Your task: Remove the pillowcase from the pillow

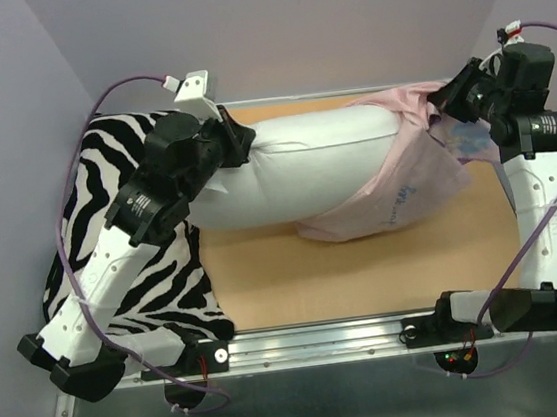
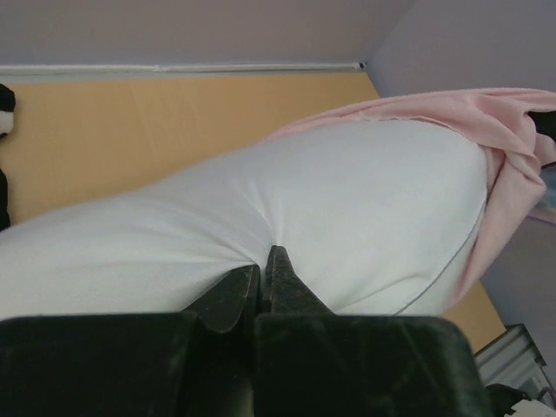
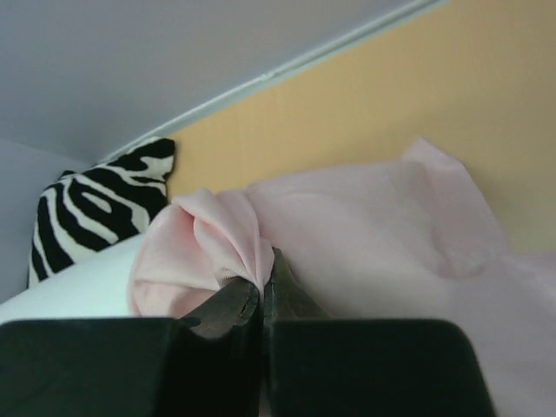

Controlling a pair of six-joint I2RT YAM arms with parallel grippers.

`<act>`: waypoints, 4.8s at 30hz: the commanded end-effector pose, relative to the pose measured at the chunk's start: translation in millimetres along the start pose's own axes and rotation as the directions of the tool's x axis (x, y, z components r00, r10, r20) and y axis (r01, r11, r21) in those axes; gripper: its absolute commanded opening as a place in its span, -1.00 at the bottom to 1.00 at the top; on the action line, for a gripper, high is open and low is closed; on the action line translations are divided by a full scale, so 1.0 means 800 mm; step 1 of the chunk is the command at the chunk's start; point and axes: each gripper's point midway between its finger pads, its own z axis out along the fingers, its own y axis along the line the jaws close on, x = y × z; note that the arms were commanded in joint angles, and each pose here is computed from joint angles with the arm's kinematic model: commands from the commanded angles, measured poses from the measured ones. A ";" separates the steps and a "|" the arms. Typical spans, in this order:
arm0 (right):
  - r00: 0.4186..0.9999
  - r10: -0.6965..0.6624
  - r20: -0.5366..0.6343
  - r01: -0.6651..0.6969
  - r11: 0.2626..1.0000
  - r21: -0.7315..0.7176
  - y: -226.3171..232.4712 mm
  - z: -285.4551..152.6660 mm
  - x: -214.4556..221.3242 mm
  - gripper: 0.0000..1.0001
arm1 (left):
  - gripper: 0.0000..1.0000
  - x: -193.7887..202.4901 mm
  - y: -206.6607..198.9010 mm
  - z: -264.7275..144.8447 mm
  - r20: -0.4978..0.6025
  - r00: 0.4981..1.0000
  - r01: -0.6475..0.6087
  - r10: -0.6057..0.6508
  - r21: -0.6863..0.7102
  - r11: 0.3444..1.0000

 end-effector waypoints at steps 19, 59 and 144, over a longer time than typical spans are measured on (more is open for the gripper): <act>0.986 -0.079 -0.149 0.086 0.995 0.043 -0.006 0.260 0.074 0.46 | -0.39 0.042 0.180 0.275 -0.116 0.983 0.119 -0.140 -0.172 0.978; 0.998 -0.062 -0.019 0.061 0.998 -0.022 -0.037 0.128 0.253 1.00 | 0.45 0.194 0.142 0.115 0.094 0.877 0.481 -0.472 -0.150 0.864; 0.957 0.154 0.246 -0.174 0.983 0.060 -0.076 0.015 -0.067 -0.99 | -1.00 0.023 0.161 0.229 -0.095 0.995 -0.018 0.009 -0.094 0.995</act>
